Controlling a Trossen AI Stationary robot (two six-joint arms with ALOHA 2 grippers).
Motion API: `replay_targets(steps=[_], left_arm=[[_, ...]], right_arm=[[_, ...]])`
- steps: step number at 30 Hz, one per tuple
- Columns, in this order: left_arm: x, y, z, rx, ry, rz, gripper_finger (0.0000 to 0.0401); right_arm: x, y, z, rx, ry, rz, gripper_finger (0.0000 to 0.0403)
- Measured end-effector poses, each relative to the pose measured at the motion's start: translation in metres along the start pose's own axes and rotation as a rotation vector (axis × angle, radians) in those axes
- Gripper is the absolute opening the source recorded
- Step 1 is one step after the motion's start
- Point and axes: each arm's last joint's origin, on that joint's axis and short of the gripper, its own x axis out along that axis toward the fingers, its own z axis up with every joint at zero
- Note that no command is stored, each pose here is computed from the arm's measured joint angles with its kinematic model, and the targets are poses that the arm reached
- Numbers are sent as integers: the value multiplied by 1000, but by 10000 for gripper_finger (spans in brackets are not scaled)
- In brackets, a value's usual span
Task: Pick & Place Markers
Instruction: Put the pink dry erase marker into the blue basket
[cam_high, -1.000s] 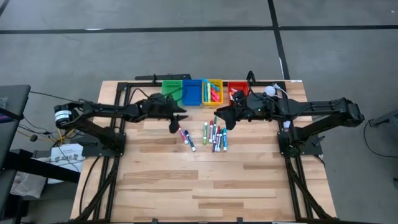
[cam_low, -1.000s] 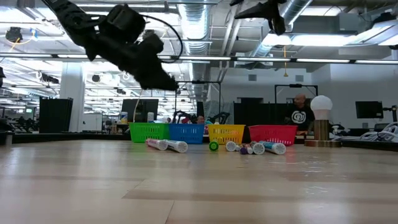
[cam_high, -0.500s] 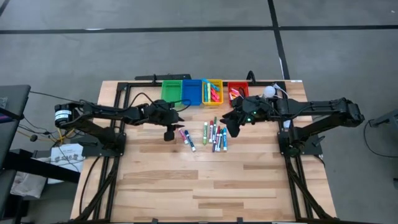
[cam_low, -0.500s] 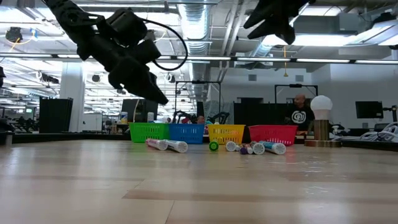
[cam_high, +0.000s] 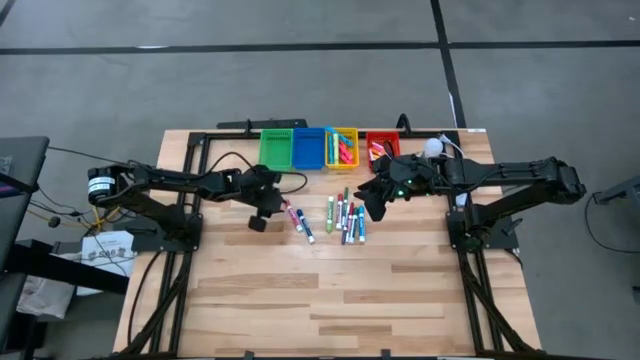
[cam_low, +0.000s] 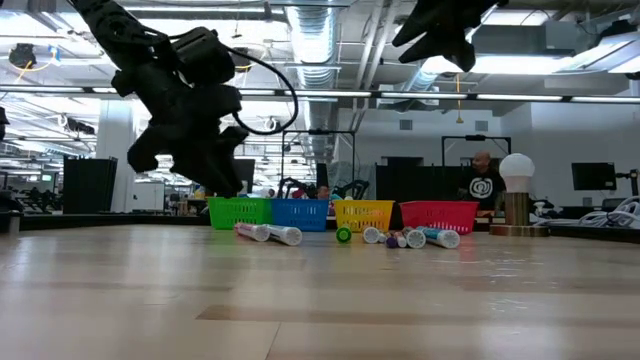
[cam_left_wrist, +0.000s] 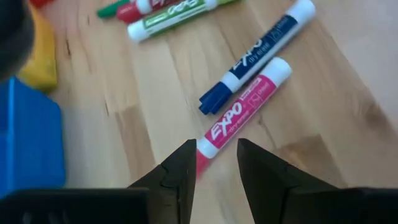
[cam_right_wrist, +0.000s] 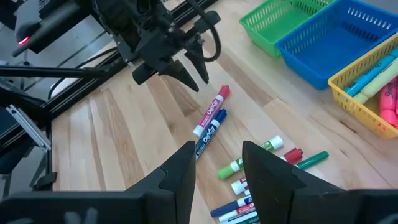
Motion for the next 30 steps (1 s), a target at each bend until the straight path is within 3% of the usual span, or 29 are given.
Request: replay_targets(steps=[5, 12, 21, 30], left_arm=[[0, 0, 0, 192, -2, 3, 117], [3, 2, 0, 298, -56, -30, 117], [33, 3, -14, 319, -7, -70, 117], [45, 3, -20, 311, -16, -103, 117]], right_arm=[[0, 0, 0, 0, 0, 0, 123], [0, 0, 0, -1, 1, 1, 123], [0, 0, 0, -1, 6, 11, 123], [0, 1, 0, 0, 14, 25, 123]])
